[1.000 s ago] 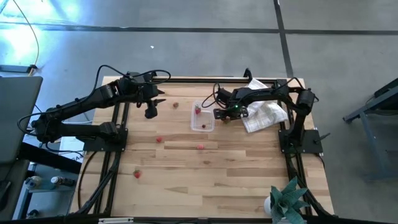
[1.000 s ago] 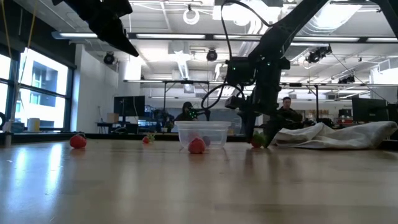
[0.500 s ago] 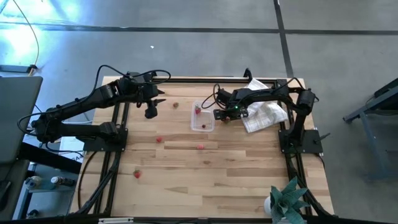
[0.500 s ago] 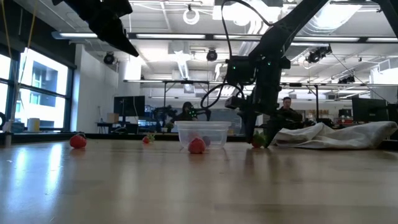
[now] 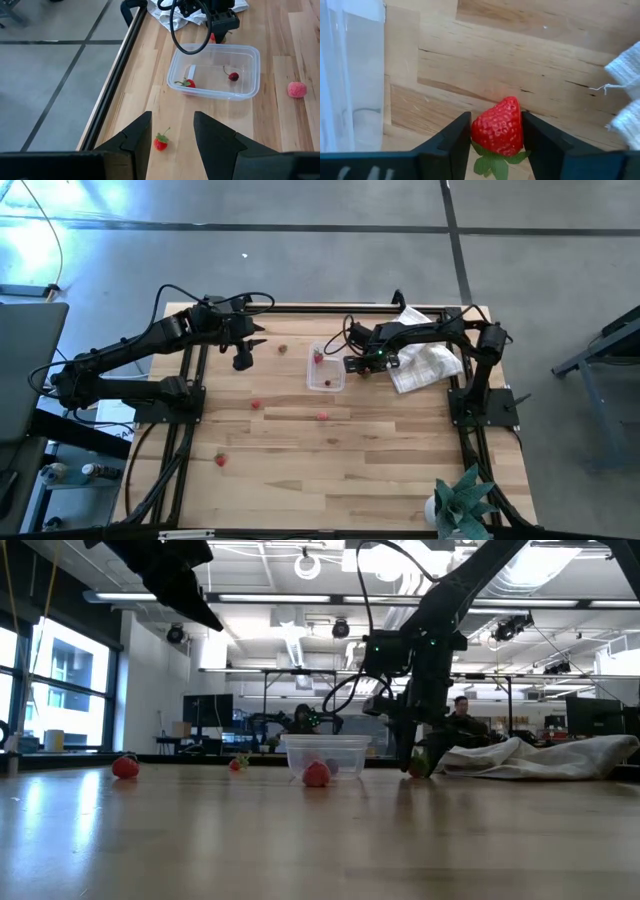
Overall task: Pick and placing Produce into tupperware
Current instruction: Put the strawberry into the transparent container
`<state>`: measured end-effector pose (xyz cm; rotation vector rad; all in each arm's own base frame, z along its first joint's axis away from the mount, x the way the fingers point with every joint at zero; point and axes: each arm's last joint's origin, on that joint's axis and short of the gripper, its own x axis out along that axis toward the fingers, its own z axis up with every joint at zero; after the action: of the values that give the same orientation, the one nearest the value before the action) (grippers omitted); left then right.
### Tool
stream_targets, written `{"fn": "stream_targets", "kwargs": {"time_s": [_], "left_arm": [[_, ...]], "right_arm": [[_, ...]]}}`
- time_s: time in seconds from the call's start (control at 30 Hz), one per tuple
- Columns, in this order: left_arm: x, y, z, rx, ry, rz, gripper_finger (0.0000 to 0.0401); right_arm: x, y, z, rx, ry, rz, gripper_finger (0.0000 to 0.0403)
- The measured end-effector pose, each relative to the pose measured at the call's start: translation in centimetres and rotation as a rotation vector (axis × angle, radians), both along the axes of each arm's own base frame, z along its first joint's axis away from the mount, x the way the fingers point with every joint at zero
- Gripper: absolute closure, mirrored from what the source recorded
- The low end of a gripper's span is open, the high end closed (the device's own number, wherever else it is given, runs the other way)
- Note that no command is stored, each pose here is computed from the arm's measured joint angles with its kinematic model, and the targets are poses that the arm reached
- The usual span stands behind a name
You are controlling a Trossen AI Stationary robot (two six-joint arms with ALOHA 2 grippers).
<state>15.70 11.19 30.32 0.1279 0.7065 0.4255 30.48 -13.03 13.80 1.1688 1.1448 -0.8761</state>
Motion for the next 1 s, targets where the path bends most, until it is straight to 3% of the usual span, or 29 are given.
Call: {"fn": "stream_targets", "kwargs": {"time_s": [0.53, 1.0], "left_arm": [[0.0, 0.0, 0.0, 0.000, 0.000, 0.000, 0.0265], [0.0, 0.0, 0.0, 0.000, 0.000, 0.000, 0.0265]], "right_arm": [[0.0, 0.1, 0.5, 0.008, -0.034, 0.025, 0.0252], [-1.1, 1.1, 7.3, -0.091, -0.258, 0.127, 0.0252]]}}
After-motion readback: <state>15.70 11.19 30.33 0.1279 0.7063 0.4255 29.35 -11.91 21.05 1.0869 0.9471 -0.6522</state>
